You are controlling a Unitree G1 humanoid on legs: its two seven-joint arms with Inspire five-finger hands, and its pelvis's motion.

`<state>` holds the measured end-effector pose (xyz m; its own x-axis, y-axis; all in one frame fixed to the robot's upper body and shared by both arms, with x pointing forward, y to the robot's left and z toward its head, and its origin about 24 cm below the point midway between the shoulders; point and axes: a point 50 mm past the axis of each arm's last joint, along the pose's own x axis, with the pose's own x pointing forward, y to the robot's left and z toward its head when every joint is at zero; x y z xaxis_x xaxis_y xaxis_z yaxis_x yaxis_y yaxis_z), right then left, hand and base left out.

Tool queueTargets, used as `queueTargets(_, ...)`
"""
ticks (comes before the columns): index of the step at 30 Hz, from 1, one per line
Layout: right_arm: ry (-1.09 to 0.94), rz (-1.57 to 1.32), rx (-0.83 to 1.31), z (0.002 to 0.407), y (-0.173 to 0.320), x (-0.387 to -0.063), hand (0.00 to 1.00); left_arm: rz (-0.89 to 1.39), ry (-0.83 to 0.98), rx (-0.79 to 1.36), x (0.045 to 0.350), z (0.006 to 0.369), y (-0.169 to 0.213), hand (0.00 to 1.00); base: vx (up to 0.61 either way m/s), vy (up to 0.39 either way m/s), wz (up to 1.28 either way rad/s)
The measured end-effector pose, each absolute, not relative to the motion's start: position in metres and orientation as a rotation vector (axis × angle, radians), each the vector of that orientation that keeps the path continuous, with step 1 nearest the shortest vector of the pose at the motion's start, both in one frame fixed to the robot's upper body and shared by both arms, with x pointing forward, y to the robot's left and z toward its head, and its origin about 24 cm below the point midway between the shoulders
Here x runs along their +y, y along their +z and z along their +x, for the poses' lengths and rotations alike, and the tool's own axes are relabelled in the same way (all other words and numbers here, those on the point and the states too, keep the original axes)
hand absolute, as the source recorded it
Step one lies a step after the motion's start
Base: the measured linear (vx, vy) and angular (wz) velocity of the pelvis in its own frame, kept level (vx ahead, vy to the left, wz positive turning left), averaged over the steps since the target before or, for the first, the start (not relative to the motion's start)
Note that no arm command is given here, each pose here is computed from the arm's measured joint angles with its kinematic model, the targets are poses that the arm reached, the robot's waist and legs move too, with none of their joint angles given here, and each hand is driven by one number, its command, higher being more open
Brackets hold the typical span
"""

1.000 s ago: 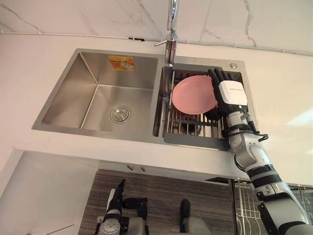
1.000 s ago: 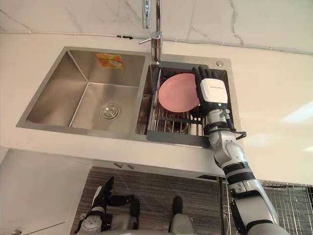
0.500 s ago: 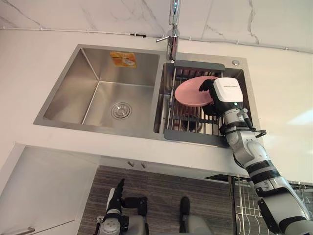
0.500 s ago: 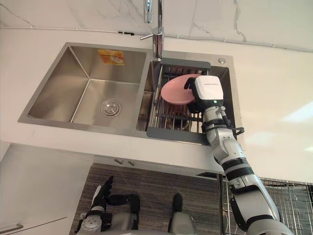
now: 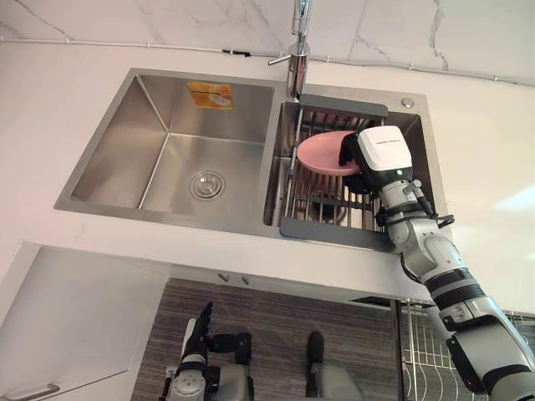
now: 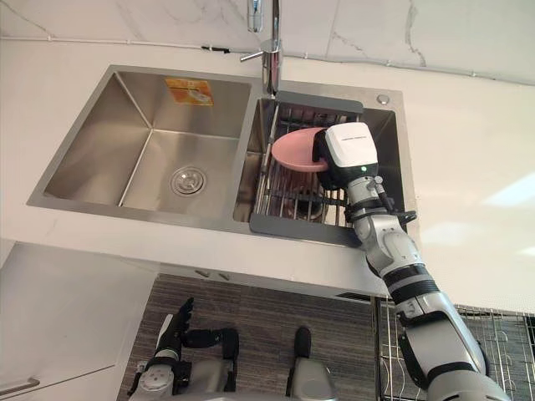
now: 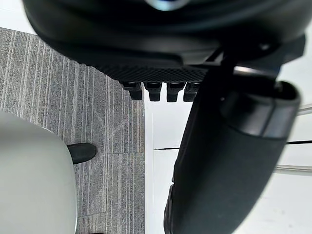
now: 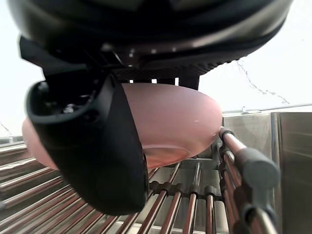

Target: Walk over to the sink, pick up the cup, carry it to the dishwasher, place the cup inside the dishwasher, then close the dishwasher door

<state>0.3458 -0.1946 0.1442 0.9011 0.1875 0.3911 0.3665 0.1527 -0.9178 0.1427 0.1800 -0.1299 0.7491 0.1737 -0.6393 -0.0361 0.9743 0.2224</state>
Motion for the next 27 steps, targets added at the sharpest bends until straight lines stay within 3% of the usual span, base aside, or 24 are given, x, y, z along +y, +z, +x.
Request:
queueTargets(15, -0.125, -1.191, -0.687, 0.293, 0.161, -0.179, 0.00, 0.213, 0.114, 0.756, 0.183, 0.137, -0.134, 1.00, -0.03, -0.003, -0.07)
queueTargets(27, -0.089, -1.164, -0.641, 0.285, 0.148, -0.183, 0.00, 0.219, 0.104, 0.796, 0.186, 0.130, -0.139, 1.00, -0.03, -0.003, -0.04)
